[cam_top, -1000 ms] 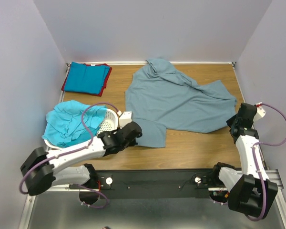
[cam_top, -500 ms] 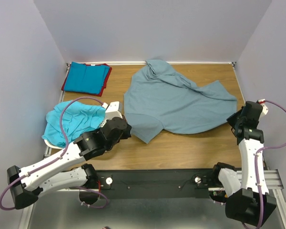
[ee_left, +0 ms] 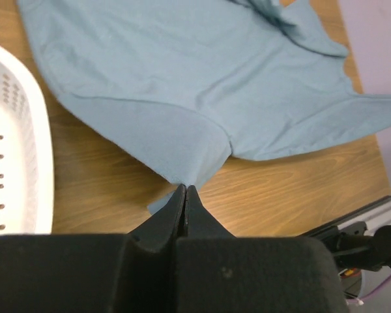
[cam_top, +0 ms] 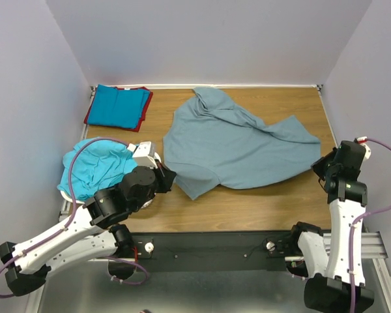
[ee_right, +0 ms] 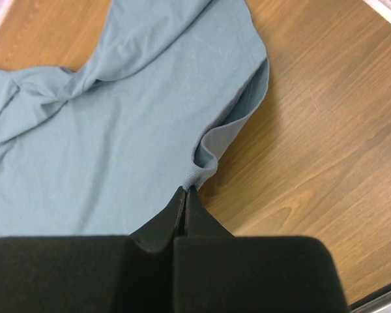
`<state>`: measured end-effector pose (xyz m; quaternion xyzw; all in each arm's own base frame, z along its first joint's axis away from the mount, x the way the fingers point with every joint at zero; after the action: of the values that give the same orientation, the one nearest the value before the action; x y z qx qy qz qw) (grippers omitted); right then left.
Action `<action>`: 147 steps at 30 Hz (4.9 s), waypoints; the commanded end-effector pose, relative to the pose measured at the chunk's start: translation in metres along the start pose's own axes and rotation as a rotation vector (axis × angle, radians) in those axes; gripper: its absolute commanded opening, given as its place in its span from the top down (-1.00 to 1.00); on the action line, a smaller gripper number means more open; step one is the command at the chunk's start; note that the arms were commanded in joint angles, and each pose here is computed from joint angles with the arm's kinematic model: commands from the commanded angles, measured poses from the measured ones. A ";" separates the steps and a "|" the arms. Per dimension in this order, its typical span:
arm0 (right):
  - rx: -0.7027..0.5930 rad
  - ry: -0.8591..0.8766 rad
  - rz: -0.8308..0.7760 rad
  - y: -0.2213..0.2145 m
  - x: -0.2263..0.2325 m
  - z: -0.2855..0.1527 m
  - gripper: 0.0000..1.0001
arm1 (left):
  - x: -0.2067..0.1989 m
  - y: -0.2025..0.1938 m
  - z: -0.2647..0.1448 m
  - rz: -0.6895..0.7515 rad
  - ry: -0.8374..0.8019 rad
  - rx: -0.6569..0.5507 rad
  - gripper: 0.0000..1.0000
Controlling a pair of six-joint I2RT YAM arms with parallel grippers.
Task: Fold and stack the t-shirts
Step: Fold the tshirt
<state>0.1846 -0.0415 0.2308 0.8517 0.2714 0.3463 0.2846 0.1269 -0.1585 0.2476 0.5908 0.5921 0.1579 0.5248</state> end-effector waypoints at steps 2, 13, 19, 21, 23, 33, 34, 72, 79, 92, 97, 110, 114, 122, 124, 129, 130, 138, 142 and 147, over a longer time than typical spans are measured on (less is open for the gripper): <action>0.076 -0.031 -0.015 -0.005 -0.002 0.012 0.99 | -0.024 0.017 0.018 0.070 -0.096 -0.096 1.00; 0.104 -0.140 0.010 -0.017 -0.014 0.073 0.99 | -0.032 0.053 0.088 0.131 -0.097 -0.173 1.00; 0.098 -0.210 0.001 -0.016 -0.018 0.103 0.99 | -0.029 0.070 0.112 0.173 -0.149 -0.197 1.00; 0.089 -0.231 -0.004 -0.012 -0.018 0.110 0.99 | -0.024 0.078 0.119 0.170 -0.127 -0.216 1.00; 0.086 -0.240 -0.005 -0.010 -0.017 0.117 0.99 | -0.025 0.079 0.127 0.196 -0.154 -0.200 1.00; 0.107 -0.294 -0.030 -0.002 -0.014 0.156 0.99 | -0.005 0.111 0.151 0.212 -0.113 -0.248 1.00; 0.119 -0.307 -0.039 -0.003 -0.016 0.160 0.99 | -0.001 0.113 0.154 0.215 -0.106 -0.249 1.00; 0.096 -0.318 -0.073 0.024 0.002 0.207 0.99 | 0.046 0.114 0.221 0.198 -0.049 -0.166 1.00; 0.107 -0.325 -0.077 0.023 0.002 0.216 0.99 | 0.054 0.112 0.224 0.176 -0.034 -0.168 1.00; 0.123 -0.258 -0.108 0.036 0.018 0.231 -0.49 | 0.064 0.129 0.252 0.157 0.030 -0.190 0.48; 0.105 -0.195 -0.102 0.041 0.026 0.213 -0.74 | 0.063 0.139 0.248 0.130 0.084 -0.222 -0.40; 0.279 0.121 -0.130 -0.038 0.064 0.161 -0.74 | 0.034 0.046 0.270 0.119 -0.167 -0.051 -0.41; 0.373 0.158 -0.143 -0.069 0.068 0.163 -0.74 | 0.040 0.026 0.273 0.104 -0.179 -0.020 -0.41; 0.526 0.072 -0.116 -0.116 0.035 0.170 -0.74 | 0.056 -0.013 0.266 0.070 -0.198 0.020 -0.37; 0.526 0.045 -0.098 -0.120 0.029 0.168 -0.75 | 0.059 -0.018 0.264 0.071 -0.191 0.030 -0.36; 0.531 -0.020 -0.063 -0.129 0.015 0.161 -0.75 | 0.073 -0.045 0.250 0.054 -0.159 0.065 -0.35; 0.545 -0.037 -0.051 -0.135 0.009 0.159 -0.75 | 0.078 -0.053 0.246 0.053 -0.139 0.076 -0.35; 0.499 -0.065 -0.012 -0.137 -0.004 0.133 -0.75 | 0.087 -0.088 0.222 0.040 -0.092 0.125 -0.35; 0.446 -0.043 -0.002 -0.126 -0.002 0.118 -0.75 | 0.085 -0.102 0.209 0.032 -0.077 0.147 -0.35; 0.386 -0.038 -0.008 -0.111 0.001 0.098 -0.81 | 0.077 -0.121 0.190 0.015 -0.078 0.175 -0.35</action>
<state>0.2475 0.0097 0.0942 0.8826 0.3407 0.3045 0.1104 0.2652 -0.2108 0.0645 0.6294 0.5460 0.0997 0.5439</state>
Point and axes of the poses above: each gripper's point midway between its finger pads, its own z axis out along the fingers, its own x axis along the line the jaws close on, y = z × x, the point moved 7 cm from there along -z, back along the fingers, and after that the axes turned 4 degrees about z, right-handed, at the moved point
